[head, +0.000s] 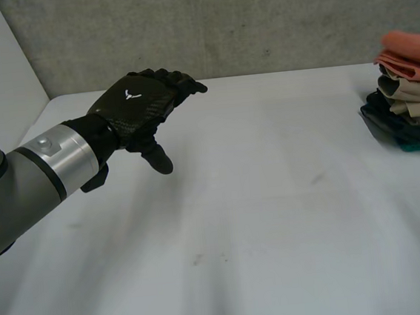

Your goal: Fold the laundry.

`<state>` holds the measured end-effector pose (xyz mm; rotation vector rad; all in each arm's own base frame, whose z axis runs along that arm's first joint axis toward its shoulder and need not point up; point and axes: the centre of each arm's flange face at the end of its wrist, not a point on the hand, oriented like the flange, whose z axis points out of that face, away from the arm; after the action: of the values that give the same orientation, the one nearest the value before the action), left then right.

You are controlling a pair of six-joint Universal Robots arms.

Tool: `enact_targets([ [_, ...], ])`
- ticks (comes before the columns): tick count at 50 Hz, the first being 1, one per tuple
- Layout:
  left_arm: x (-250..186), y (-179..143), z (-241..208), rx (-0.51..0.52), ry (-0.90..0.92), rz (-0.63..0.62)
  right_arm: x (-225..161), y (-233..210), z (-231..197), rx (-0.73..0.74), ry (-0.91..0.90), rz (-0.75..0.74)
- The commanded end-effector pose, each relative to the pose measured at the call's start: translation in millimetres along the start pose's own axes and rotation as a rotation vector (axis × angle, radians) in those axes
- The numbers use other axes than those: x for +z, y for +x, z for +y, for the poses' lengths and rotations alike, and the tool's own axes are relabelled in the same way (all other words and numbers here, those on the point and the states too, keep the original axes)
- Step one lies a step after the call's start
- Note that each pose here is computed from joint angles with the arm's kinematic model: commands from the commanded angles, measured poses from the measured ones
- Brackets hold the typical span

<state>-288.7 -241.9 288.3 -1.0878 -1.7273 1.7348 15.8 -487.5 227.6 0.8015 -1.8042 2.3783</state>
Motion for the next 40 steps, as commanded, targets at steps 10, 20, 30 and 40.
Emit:
enact_targets([
  [10, -2, 6, -4, 0.006, 0.01, 0.012, -14, 17, -24, -0.103, 0.009, 0.028],
  [20, -3, 12, -8, 0.01, 0.02, 0.026, -23, 1, 8, -0.219, -0.153, 0.048],
  [30, -7, 13, -16, 0.021, 0.04, 0.022, -33, 5, 6, -0.2, -0.241, 0.09],
  [40, -9, 17, -22, 0.008, 0.056, 0.033, -49, 15, -13, -0.028, -0.286, 0.143],
])
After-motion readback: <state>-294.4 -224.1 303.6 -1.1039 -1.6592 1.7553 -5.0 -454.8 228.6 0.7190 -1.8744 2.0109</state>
